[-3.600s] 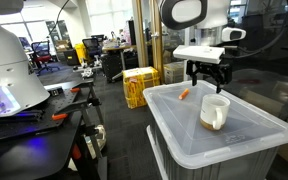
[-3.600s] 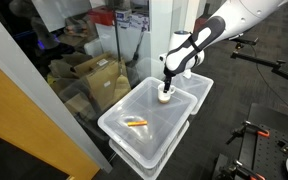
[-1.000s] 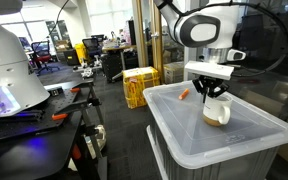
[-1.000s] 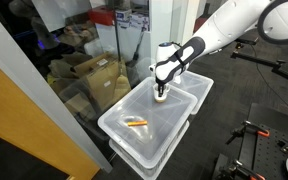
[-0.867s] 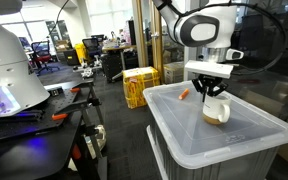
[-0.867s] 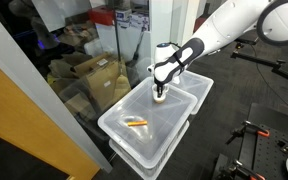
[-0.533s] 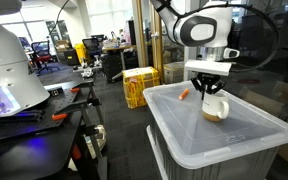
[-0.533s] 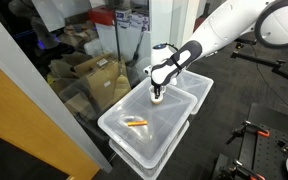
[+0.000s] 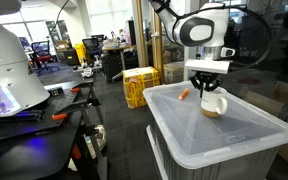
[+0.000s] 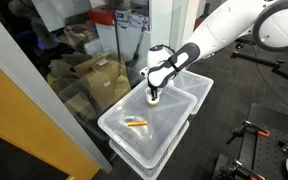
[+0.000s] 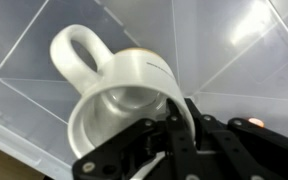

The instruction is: Slide the mug to the left

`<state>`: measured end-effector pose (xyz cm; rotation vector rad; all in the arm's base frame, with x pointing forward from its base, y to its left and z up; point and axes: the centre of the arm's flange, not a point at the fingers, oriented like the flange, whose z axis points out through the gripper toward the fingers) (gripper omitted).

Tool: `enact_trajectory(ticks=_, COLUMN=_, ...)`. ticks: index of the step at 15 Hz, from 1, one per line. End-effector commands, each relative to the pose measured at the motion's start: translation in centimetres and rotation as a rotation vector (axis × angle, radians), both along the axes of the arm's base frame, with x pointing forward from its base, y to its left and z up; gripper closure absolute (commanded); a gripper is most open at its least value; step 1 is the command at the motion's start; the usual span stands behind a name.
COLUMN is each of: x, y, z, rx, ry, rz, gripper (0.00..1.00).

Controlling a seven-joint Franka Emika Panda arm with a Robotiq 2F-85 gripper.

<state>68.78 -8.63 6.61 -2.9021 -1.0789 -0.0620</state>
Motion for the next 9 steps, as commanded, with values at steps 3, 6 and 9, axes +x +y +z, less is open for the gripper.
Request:
enact_trajectory(ticks=3, x=1.0, y=1.8, z=-0.1, rx=0.016, ry=0.008, rz=0.091, gripper=0.97)
enact_trajectory(ticks=6, x=1.1, y=3.0, z=-0.3, rx=0.019, ry=0.008, rz=0.132, gripper=0.97)
enact_trajectory(ticks=9, x=1.2, y=4.3, z=-0.4, rx=0.016, ry=0.010, rz=0.169, gripper=0.97)
